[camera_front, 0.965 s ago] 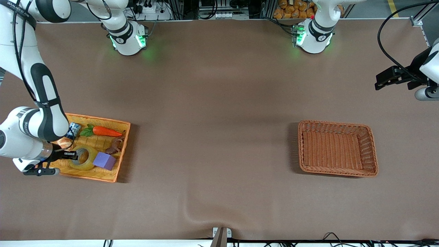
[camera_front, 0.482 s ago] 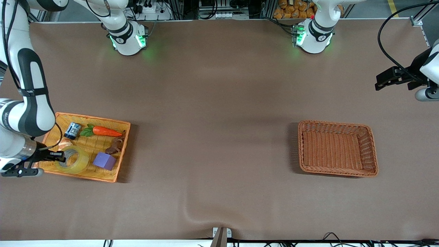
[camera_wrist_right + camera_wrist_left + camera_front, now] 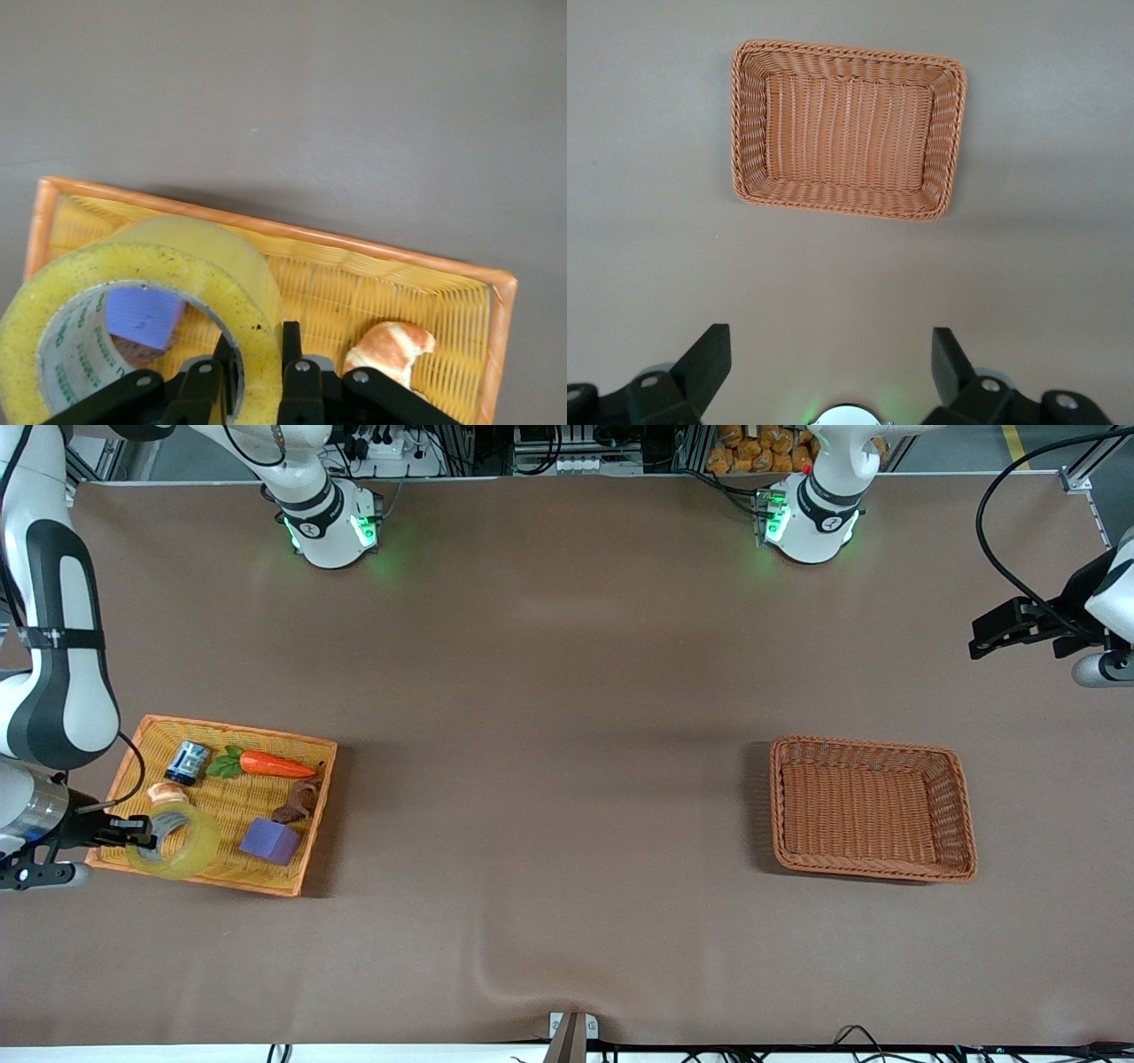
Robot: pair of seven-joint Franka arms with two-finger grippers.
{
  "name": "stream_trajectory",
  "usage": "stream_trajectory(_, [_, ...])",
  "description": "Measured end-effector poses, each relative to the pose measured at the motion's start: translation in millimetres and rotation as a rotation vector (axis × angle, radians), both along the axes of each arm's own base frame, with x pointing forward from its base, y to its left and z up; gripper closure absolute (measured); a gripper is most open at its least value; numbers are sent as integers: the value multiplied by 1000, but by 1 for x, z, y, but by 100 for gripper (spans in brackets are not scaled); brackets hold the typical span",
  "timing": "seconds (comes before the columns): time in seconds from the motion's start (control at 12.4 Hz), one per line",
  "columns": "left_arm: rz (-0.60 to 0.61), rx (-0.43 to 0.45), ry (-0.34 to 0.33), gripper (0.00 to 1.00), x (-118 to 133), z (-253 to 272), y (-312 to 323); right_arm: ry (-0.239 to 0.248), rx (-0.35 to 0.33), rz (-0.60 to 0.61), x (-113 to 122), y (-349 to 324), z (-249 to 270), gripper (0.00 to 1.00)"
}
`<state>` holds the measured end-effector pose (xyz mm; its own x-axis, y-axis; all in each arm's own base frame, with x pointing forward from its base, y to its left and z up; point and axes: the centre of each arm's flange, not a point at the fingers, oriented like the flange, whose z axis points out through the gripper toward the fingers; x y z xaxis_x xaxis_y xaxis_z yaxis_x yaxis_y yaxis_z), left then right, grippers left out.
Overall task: Transfer tape with both arms
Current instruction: 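Lower the right gripper onto the tape roll rim and close it, then lift the tape roll with the right gripper toward the table middle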
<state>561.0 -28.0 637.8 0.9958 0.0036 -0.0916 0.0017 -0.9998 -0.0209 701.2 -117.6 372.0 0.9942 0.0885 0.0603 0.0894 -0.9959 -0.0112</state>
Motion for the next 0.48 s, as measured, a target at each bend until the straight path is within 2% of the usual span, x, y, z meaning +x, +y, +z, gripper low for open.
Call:
stream_trajectory(0.32, [0,0,0,0,0,0,0,35,34,-18,4,65,8,78])
stream_trajectory(0.48, [-1,0,1,0,0,0,0,75,49,-65,3,123,10,78])
